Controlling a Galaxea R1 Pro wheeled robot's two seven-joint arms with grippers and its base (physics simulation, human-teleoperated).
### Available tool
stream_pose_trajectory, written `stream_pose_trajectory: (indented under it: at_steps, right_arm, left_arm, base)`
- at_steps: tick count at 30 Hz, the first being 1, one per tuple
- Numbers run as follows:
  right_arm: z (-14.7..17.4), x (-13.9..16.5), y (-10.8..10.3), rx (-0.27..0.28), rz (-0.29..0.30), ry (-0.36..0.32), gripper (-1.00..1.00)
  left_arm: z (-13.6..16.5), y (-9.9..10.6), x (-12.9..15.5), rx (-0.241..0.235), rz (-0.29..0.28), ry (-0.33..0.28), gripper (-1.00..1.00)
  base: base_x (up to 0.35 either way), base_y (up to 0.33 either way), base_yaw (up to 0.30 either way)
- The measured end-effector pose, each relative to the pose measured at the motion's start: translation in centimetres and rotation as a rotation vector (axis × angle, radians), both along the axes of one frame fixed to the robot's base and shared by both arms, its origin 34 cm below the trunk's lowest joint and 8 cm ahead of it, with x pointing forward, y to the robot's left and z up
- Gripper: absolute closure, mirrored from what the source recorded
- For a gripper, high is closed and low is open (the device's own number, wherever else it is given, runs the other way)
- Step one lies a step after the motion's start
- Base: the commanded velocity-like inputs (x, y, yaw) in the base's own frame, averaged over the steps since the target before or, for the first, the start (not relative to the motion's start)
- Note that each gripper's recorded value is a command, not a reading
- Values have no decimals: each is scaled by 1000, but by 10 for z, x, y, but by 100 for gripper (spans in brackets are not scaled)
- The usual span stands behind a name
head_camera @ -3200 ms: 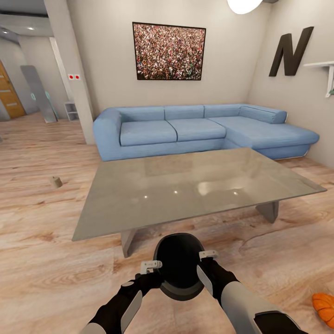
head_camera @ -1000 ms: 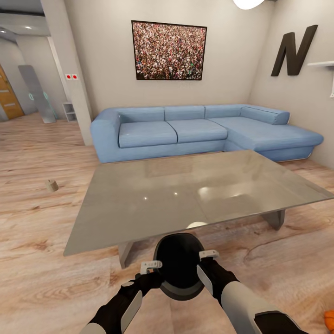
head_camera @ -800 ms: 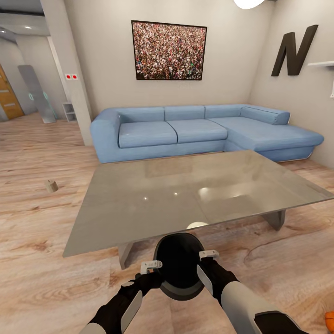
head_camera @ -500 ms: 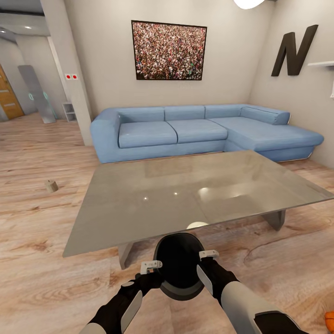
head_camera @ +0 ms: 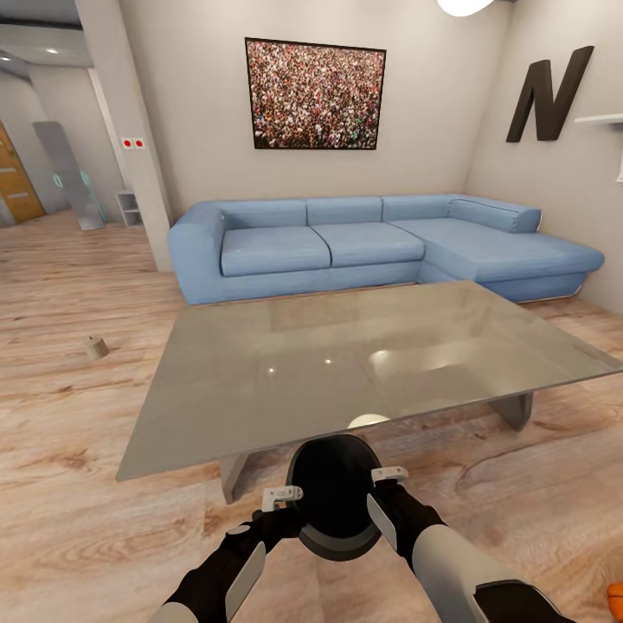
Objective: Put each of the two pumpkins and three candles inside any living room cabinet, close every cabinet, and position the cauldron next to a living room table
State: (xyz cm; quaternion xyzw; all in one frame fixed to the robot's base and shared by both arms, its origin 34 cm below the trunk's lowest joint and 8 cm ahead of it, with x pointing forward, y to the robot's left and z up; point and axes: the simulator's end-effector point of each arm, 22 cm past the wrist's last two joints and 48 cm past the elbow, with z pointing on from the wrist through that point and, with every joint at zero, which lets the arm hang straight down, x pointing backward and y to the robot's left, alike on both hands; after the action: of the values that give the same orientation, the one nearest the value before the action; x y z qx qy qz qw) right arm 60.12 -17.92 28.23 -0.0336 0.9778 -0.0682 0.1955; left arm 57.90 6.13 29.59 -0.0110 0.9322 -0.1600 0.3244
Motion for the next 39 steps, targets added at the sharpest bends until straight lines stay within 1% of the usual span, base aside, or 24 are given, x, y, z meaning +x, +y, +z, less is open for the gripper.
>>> stream_pose_trajectory:
  at_steps: [33, 35, 39]
  right_arm:
    - [0, 0, 0, 0, 0, 0, 100]
    - [-5, -3, 0, 0, 0, 10, 100]
    - [-5, -2, 0, 0, 0, 9, 100]
  left_arm:
    - [0, 0, 0, 1, -1, 0, 100]
    - [-5, 0, -2, 1, -1, 9, 100]
    - [-4, 0, -2, 0, -1, 8, 100]
  base:
    - [0, 0, 0]
    - [0, 0, 0]
    - [0, 0, 0]
